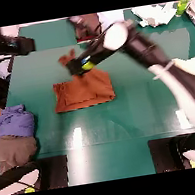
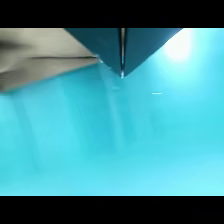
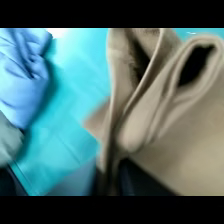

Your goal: Fold the shirts.

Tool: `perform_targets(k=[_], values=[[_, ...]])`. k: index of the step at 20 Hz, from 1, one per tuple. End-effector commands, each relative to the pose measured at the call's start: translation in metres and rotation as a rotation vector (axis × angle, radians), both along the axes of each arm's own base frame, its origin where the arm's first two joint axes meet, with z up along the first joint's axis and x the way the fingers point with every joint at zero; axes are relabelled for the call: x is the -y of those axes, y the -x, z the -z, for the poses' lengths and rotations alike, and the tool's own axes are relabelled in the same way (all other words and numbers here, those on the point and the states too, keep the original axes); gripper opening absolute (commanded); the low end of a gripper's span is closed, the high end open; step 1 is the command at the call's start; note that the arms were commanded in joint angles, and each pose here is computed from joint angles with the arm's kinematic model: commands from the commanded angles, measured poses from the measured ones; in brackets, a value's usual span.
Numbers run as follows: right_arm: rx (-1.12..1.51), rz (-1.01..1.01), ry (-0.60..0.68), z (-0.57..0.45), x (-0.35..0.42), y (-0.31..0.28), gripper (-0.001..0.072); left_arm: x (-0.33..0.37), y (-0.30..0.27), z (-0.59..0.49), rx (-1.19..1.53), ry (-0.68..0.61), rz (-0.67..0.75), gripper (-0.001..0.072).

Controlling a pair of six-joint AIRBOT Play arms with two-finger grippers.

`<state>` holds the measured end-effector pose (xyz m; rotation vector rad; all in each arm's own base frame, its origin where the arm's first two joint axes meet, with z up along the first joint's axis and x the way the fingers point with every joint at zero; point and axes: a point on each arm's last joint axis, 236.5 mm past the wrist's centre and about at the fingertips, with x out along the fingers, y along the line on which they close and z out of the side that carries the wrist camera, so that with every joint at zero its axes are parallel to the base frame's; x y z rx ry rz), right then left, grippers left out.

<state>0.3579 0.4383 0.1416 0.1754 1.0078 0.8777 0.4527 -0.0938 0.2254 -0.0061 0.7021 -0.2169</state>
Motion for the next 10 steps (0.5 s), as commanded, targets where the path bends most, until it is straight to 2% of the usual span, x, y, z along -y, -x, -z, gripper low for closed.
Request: perform_targets(k=[1,2,4,7,10], values=[[0.01,-0.023,-0.161,0.033,-0.091,0.007,0.0341,-0.033,0.018,-0.027,0.047,-0.046,-0.057,0.0022],[-0.005,-0.047,-0.156,0.039,-0.098,0.01,0.0346,-0.033,0.021,-0.025,0.032,-0.049,-0.056,0.0022],[0.019,-0.09,-0.064,0.042,-0.085,0.008,0.0345,-0.035,0.027,-0.017,-0.007,-0.059,-0.055,0.0022],[0.088,-0.047,0.172,0.043,-0.011,-0.023,0.0345,-0.035,0.032,-0.012,-0.037,-0.063,-0.053,0.0022],[0.049,0.051,0.398,0.045,0.086,-0.049,0.0345,-0.026,0.034,-0.01,-0.048,-0.045,-0.033,0.0022]])
